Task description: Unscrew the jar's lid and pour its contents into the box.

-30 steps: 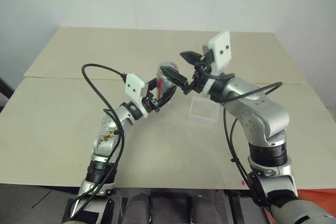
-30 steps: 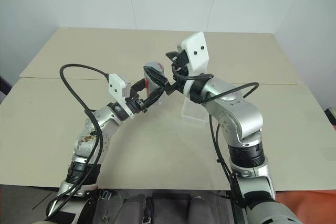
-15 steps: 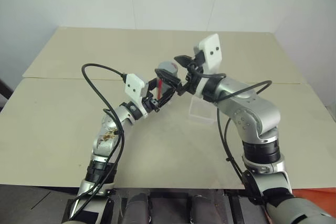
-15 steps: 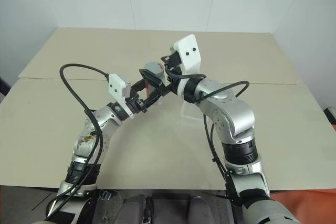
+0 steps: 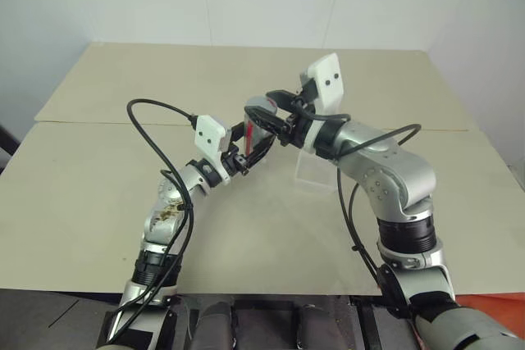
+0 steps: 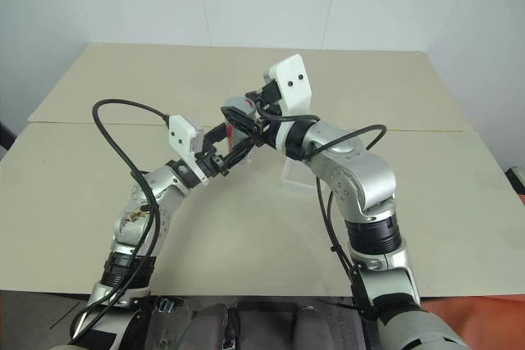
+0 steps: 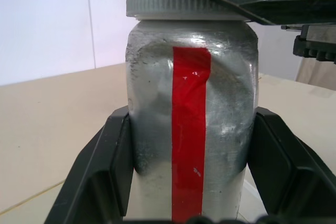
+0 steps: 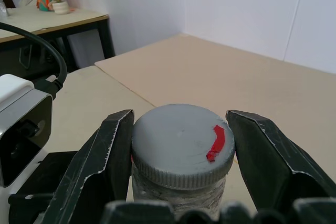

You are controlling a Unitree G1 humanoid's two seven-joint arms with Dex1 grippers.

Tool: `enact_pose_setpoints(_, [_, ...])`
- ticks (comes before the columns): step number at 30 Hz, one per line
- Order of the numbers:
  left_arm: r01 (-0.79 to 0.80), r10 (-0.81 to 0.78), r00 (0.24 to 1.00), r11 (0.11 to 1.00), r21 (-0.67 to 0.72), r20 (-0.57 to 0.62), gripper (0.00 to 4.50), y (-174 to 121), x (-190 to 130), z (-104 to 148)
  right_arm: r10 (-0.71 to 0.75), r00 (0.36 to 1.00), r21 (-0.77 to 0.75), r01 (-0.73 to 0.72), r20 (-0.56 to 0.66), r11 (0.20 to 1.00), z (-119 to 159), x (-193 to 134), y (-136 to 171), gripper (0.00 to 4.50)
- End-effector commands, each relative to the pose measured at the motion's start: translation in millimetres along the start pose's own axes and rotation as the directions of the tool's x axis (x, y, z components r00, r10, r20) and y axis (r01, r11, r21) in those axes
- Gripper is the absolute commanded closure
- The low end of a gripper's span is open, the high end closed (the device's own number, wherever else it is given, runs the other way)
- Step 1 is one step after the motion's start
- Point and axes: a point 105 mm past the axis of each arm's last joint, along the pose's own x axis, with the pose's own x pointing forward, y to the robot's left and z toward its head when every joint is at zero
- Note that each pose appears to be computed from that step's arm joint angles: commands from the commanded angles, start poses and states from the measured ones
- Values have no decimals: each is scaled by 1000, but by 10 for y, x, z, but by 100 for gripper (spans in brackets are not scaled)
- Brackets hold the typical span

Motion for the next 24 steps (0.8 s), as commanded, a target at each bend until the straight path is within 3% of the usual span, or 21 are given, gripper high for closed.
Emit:
enact_pose_setpoints(1, [107,-108,992,994,20,64,180,-106,27,211,62,998,-56,-60,28,997,134,-23,49,175])
enact_pose_setpoints(8, [323,-319,943,946,-23,95,180,-152,-139,398,307,950,-28,-306,53,952,186,-194,183,175])
enact_pose_setpoints(14, [456,-446,886,887,-76,125,180,-164,-208,508,517,855,-27,-516,42,856,183,-342,389,175])
enact_pose_setpoints(19, [598,-585,799,798,-82,139,180,-209,-330,614,622,782,-9,-623,41,783,170,-481,474,175])
enact_pose_setpoints(24, [655,-642,751,753,-57,151,180,-248,-373,673,659,751,7,-659,43,752,167,-537,479,175])
